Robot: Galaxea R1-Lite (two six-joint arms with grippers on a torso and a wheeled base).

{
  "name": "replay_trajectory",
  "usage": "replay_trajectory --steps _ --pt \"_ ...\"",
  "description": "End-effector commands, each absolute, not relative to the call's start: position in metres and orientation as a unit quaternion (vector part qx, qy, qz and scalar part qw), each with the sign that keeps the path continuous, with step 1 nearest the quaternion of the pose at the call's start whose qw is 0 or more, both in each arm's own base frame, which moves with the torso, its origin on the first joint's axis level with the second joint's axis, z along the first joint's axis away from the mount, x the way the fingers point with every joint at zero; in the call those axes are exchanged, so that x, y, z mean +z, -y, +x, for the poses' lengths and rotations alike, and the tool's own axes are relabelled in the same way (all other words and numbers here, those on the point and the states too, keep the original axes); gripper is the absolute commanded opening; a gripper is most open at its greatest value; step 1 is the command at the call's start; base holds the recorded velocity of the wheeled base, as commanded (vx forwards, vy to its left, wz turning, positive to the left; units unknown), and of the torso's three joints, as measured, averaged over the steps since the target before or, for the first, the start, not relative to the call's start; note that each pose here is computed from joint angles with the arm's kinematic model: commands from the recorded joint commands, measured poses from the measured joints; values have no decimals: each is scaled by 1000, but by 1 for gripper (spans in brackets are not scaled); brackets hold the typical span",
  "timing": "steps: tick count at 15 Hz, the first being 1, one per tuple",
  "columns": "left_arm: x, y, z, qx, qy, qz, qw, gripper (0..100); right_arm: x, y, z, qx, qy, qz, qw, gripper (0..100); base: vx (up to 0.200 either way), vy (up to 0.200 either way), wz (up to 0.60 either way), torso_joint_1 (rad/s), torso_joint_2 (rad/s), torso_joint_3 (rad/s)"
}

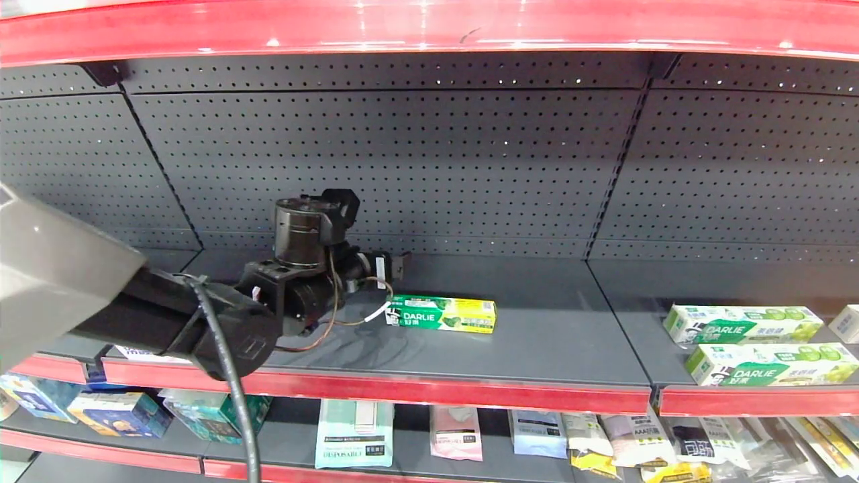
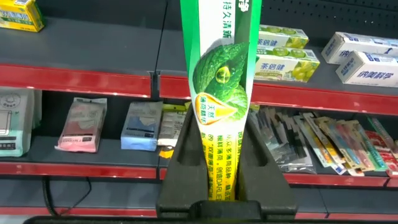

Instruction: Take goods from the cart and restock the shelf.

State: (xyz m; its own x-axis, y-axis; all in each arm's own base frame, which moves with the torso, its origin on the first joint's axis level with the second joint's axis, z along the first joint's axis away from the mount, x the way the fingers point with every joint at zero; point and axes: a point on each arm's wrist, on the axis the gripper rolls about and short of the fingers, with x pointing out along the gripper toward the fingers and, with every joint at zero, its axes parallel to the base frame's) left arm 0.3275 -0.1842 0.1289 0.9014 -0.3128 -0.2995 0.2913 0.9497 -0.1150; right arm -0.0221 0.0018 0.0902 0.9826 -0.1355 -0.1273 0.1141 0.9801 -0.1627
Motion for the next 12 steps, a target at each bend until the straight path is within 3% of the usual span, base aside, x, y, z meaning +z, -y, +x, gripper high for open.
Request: replay_trajectory --steps 1,6,8,12 --pt "105 196 342 -156 -180 -26 971 100 89 -2 -22 -62 -73 -77 992 0 0 0 0 0 0 0" --pt "97 218 366 -162 -191 -26 968 100 88 -3 -21 -33 -70 -58 995 0 0 0 0 0 0 0" --pt "97 235 374 -170 -193 -37 966 100 88 -3 -21 -32 -70 -55 996 0 0 0 0 0 0 0" --pt "91 265 378 -190 -220 -22 957 100 88 -3 -21 -32 -70 -58 995 0 0 0 0 0 0 0"
